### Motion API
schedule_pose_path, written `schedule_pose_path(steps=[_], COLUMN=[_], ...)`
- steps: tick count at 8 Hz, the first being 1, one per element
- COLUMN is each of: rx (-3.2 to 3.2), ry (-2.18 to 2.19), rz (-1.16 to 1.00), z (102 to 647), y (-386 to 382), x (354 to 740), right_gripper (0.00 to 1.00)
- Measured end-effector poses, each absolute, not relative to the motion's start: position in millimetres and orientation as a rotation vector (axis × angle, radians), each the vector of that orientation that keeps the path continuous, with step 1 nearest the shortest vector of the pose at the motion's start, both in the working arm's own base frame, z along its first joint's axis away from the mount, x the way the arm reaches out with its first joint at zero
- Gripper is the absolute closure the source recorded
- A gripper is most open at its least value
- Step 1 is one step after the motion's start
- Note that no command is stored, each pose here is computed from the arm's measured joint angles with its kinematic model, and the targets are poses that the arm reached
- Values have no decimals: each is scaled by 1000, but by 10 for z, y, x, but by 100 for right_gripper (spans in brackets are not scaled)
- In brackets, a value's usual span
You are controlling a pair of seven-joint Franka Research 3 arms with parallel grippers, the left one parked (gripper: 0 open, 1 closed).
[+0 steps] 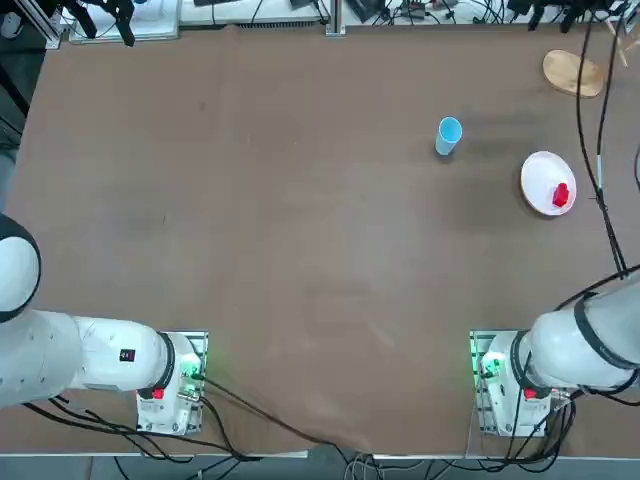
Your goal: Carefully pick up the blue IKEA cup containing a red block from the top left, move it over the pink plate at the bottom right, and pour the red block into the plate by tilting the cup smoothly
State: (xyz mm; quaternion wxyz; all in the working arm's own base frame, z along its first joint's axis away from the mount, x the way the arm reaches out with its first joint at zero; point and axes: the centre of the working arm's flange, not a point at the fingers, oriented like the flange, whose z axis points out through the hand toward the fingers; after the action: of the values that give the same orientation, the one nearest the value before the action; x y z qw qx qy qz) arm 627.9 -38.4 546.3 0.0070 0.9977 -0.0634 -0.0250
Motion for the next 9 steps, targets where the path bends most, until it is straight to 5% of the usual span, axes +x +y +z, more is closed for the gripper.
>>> schedule_pose_path(steps=[3, 9], rx=[3120, 3106], ry=[-371, -484], rz=[-53, -49], z=[5996, 6066], y=[-356, -674], x=[5868, 5655], right_gripper=[0, 0])
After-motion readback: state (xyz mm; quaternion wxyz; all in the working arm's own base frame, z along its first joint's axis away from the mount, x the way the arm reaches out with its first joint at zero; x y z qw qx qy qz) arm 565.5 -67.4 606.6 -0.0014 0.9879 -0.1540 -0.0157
